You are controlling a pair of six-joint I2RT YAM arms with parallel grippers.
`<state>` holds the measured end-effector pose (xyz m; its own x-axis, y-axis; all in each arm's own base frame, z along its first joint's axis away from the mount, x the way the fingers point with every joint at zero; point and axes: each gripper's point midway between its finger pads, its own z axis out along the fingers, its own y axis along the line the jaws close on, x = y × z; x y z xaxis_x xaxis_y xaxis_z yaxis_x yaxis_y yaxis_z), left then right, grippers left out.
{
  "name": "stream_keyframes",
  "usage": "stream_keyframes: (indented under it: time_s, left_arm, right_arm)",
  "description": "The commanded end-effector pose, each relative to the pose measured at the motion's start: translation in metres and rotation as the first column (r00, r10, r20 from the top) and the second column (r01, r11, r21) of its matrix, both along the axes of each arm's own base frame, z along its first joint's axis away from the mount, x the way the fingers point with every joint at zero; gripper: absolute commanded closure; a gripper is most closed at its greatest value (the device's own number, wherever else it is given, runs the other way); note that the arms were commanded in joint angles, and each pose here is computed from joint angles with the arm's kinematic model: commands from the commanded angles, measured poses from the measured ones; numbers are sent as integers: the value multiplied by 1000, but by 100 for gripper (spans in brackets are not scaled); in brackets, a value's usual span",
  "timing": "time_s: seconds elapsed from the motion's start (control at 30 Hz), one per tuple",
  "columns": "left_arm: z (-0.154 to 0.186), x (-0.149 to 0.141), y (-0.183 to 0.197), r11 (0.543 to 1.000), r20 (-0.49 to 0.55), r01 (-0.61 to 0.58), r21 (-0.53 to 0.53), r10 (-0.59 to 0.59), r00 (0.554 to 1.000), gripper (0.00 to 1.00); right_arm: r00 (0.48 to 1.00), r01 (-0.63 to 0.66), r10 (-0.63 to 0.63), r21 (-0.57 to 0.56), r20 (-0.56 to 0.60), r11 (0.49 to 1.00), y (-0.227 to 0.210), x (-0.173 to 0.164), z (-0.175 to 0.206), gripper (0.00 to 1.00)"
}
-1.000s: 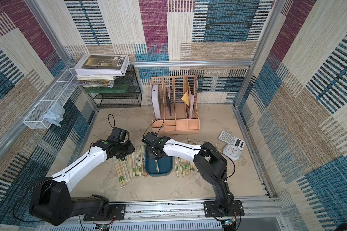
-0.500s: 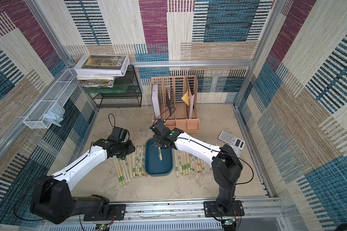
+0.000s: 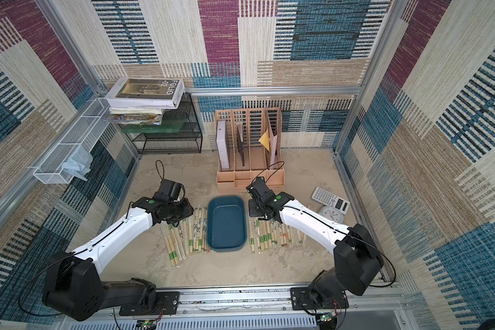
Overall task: Take the paired disposable chopsticks out of the storage box
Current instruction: Place the paired disposable chopsticks at the center of the board.
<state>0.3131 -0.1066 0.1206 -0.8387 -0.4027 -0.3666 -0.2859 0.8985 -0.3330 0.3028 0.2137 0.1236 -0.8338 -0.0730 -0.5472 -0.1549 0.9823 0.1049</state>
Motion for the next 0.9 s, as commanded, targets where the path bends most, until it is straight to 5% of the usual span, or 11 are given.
stream_keyframes:
  time_s: [0.0,0.57,0.87]
  left_arm:
    - [4,1,0,1000,9,2,7,-2,1000,57]
    - [8,-1,-2,1000,13,8,16,-8,1000,57]
    - [37,1,-5,997,80,68,22,-69,994,53]
  right_arm:
    - [1000,-17,17,33,1,999,5,-2,-11,100]
    - [993,-58,57,-9,-108,998,24,-13,-74,95]
    - [999,-40,41,15,-29,999,17,-5,-31,14]
